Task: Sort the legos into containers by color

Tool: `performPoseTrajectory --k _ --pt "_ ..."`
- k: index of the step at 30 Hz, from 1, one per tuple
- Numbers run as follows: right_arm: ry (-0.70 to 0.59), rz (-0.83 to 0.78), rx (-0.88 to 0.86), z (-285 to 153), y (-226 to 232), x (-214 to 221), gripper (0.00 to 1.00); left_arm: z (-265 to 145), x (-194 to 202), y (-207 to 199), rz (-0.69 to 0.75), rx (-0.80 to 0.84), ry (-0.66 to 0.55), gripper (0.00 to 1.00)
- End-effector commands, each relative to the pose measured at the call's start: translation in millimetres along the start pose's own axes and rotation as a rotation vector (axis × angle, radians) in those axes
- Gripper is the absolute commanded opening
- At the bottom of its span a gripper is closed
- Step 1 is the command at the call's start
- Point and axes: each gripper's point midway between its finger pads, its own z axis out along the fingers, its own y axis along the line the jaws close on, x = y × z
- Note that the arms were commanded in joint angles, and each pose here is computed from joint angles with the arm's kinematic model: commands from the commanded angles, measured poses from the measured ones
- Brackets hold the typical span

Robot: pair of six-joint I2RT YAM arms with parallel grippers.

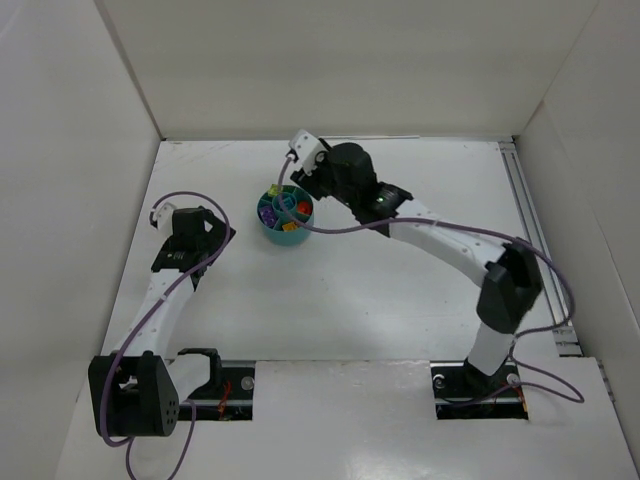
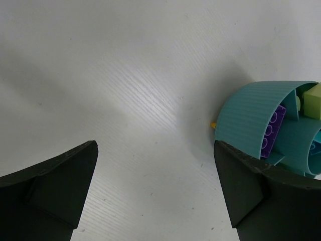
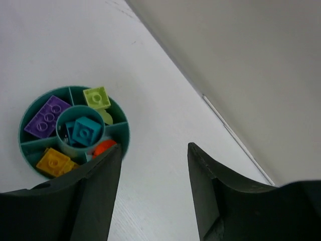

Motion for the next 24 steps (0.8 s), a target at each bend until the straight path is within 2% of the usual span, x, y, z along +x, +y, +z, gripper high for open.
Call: performPoseTrajectory --k 1,5,6,7,9,13,14,15,21,24 --pt "-0.099 0.043 0.145 -54 -46 -21 0.61 -4 -3 -5 0.027 0.048 -0.011 0.99" --pt "-0.054 0.134 0.226 -110 -68 27 0.74 -9 0 -24 0.050 0.140 0.013 0.99" --pt "-0.049 0.152 0.229 -121 -69 37 0.93 -12 -2 -29 0.056 0.166 0.002 0.99" --pt "-0.002 0.162 0.233 -130 -64 68 1.00 -12 -2 -29 0.056 0.166 0.002 0.99" --pt "-0.044 0.192 0.259 -163 -69 69 1.00 -20 0 -39 0.068 0.213 0.001 0.99" --pt "-0.046 0.259 0.307 -207 -62 104 1.00 -38 -6 -50 0.069 0.277 -0.037 0.99" --pt "-0.016 0.283 0.319 -212 -56 126 1.00 -41 -9 -53 0.066 0.291 -0.049 0.99" --pt "-0.046 0.305 0.342 -227 -60 125 1.00 -43 -11 -54 0.056 0.299 -0.055 0.99" --pt "-0.074 0.331 0.370 -258 -51 149 1.00 -46 -7 -51 0.058 0.308 -0.065 0.99" --pt "-0.035 0.329 0.368 -259 -48 160 1.00 -44 -7 -52 0.058 0.308 -0.065 0.99"
